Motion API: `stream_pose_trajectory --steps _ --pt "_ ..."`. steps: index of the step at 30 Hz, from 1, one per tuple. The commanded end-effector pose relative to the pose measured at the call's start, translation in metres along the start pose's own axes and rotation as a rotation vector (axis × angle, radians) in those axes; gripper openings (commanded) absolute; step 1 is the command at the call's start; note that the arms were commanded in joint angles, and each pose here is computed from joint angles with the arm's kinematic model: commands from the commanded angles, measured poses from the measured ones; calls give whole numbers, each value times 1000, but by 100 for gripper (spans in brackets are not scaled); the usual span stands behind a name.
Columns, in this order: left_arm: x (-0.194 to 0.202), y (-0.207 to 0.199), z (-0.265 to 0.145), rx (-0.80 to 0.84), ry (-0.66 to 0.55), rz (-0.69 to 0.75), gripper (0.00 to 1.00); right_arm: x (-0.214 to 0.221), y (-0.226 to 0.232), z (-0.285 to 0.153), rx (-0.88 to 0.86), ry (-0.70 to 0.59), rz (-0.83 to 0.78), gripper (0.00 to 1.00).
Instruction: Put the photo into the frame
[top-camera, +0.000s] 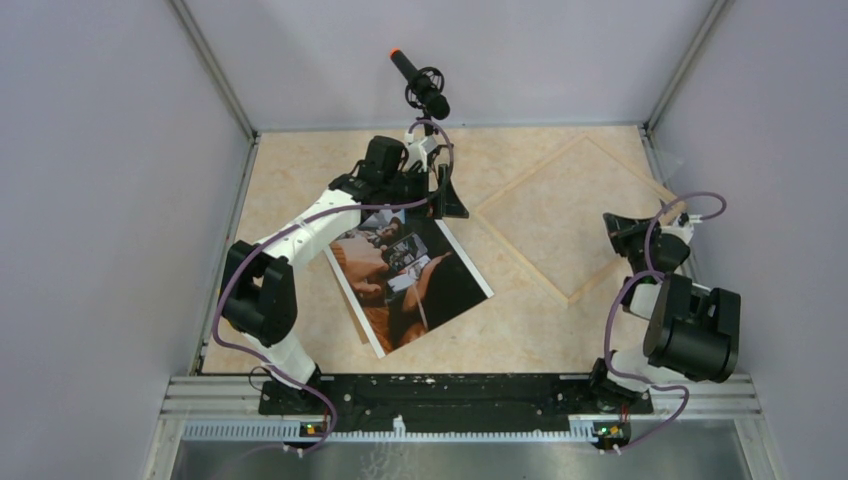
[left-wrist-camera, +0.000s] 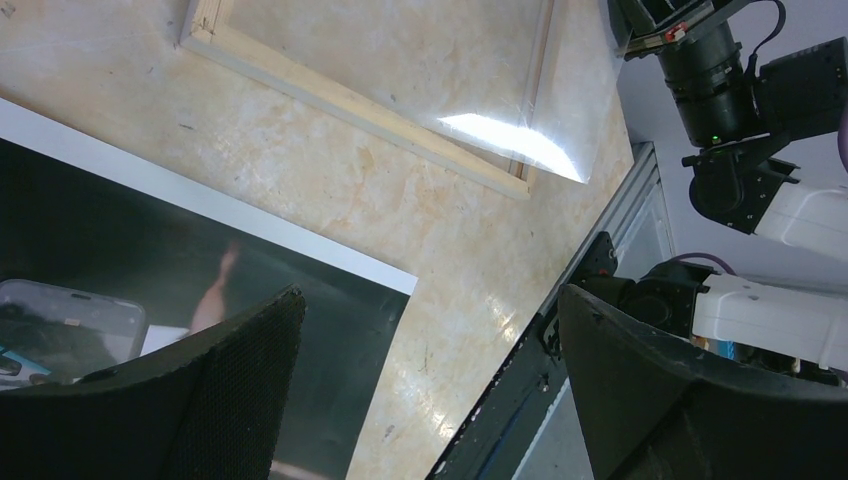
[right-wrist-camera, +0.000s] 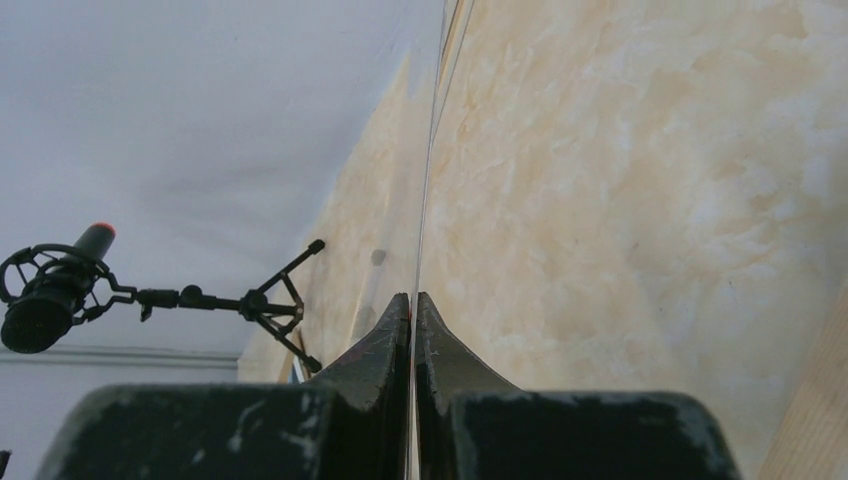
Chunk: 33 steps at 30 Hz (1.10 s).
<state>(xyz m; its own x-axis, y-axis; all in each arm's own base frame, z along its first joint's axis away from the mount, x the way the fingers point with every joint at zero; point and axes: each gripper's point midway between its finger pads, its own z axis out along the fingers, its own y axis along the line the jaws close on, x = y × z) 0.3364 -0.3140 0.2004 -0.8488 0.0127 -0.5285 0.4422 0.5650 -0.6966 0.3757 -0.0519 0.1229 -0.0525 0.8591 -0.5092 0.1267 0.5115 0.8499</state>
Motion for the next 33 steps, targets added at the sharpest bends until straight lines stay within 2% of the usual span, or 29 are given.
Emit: stream_pose_trajectory --steps 1,10,33 --pt "-5 -9 1 34 -23 28 98 -18 -7 -3 36 -71 -21 0" --pt "-4 -10 1 40 -18 30 98 -9 -28 7 69 -41 65 0" --pt "-2 -11 4 44 -10 22 98 -14 -57 0 142 -70 110 0"
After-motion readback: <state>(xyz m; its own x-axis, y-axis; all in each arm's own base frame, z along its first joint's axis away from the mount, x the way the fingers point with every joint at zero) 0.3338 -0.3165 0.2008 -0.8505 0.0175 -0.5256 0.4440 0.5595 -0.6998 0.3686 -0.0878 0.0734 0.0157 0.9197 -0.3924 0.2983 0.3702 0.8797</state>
